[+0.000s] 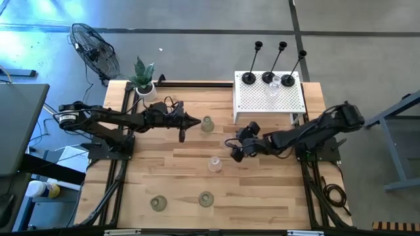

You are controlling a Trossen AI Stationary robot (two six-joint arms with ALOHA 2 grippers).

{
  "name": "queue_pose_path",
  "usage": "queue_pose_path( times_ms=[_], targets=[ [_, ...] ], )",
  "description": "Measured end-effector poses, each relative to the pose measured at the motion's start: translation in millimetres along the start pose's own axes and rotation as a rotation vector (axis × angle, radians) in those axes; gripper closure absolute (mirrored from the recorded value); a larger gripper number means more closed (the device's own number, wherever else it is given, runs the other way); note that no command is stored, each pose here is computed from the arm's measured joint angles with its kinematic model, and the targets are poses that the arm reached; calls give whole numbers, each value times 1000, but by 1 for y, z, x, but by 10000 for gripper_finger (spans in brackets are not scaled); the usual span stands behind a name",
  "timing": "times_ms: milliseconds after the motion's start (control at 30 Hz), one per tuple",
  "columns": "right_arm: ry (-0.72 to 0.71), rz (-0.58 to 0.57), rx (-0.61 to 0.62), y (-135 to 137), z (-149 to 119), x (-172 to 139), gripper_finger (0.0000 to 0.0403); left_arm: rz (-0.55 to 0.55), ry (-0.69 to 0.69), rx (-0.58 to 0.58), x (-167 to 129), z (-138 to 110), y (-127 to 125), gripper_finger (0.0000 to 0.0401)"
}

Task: Pick & Place candle stick holders
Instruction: Put the top transparent glass candle holder on the shelf aligned with the other transparent glass candle holder

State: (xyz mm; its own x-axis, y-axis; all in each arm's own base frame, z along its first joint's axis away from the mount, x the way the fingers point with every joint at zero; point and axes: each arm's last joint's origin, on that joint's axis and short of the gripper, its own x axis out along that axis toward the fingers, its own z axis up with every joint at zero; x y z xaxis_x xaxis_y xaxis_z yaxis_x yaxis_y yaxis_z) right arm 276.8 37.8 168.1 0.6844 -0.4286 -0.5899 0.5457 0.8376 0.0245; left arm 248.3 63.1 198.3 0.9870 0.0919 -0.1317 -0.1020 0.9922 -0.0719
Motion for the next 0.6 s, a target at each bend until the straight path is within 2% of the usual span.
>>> queue_pose_path(
  times_ms=[167, 300, 433, 600],
  targets=[
    [-24, -11, 21, 8, -9, 19, 83, -18, 8, 3, 0, -1, 0, 401],
    [-30, -77, 42, 10, -21, 32, 84, -18, 8, 17, 0, -1, 0, 401],
    [-97, -125, 89, 14, -24, 37, 84, -18, 8, 17, 0, -1, 0, 401],
    [-138, -93, 120, 20, -24, 41, 95, -18, 8, 17, 0, -1, 0, 401]
  ],
)
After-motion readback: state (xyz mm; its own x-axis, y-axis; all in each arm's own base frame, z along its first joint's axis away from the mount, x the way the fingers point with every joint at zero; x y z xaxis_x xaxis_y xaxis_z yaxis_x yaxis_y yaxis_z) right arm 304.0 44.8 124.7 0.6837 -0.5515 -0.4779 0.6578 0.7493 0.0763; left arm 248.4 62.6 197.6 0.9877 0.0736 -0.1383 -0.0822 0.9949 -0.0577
